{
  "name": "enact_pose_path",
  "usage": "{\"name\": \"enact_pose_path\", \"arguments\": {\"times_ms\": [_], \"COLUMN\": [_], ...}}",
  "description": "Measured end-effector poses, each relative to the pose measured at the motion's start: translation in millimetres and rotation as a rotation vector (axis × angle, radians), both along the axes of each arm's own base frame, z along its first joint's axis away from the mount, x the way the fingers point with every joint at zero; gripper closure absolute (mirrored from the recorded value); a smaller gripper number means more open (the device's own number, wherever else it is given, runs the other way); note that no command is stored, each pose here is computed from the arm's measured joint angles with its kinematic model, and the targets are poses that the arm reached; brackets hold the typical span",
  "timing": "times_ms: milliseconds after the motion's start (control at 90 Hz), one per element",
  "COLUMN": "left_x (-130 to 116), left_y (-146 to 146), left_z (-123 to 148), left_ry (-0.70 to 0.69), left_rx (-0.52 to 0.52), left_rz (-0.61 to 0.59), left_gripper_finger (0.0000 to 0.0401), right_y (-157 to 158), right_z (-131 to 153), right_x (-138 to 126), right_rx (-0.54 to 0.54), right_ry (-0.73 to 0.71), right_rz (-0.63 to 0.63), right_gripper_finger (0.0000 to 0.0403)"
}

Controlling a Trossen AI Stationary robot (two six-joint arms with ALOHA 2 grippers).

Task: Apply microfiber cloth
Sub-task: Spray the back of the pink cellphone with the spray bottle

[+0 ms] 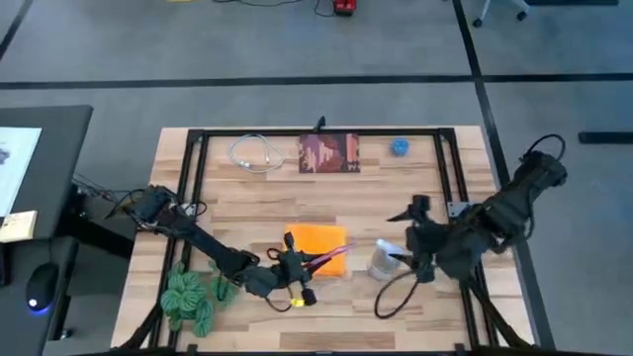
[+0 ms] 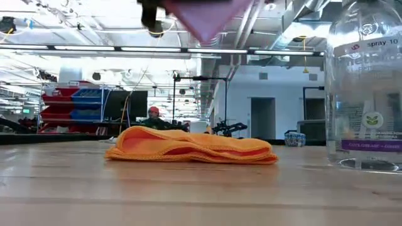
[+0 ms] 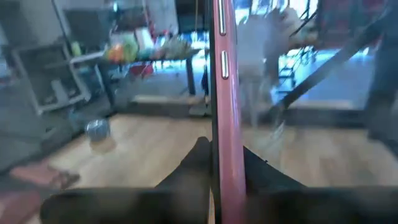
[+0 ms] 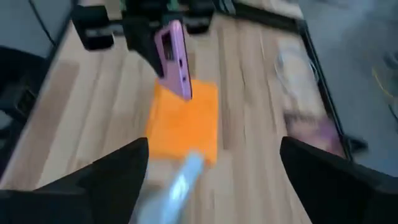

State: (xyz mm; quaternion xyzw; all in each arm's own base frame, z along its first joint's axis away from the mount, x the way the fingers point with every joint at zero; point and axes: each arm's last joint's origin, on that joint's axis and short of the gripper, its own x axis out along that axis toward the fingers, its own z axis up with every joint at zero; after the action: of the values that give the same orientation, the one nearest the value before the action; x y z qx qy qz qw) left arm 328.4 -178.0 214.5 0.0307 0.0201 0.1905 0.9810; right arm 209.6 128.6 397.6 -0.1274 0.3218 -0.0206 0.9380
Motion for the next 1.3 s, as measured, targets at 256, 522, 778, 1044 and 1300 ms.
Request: {"name": "enact_pose_path", "arguments": {"times_ms": [256, 522, 778, 1044, 1300], "left_x": [-7, -6, -6, -8, 4], "left_y": [2, 3, 3, 1, 10], "left_z": [21, 17, 12, 7, 8], "left_ry": [-0.028, -0.001, 0.057, 0.147, 0.387], "left_rx": [0.019, 0.020, 0.074, 0.179, 0.204], "left_rz": [-0.028, -0.025, -0.024, -0.026, -0.016], "left_gripper_finger": [0.0391, 0.0391, 0.0385, 0.0308, 0.0304], "right_y": [-8, -7, -5, -19, -27], "right_z": [-13, -37, -44, -49, -72], "right_x": [58, 98, 110, 111, 126], "right_rx": [0.008, -0.005, -0.009, 0.037, 0.055], "right_ry": [-0.016, 0.037, 0.080, 0.156, 0.258], "right_rz": [0.158, 0.195, 0.207, 0.171, 0.159], "right_gripper_finger": [0.0091, 0.0149, 0.0376, 0.0388, 0.0388]}}
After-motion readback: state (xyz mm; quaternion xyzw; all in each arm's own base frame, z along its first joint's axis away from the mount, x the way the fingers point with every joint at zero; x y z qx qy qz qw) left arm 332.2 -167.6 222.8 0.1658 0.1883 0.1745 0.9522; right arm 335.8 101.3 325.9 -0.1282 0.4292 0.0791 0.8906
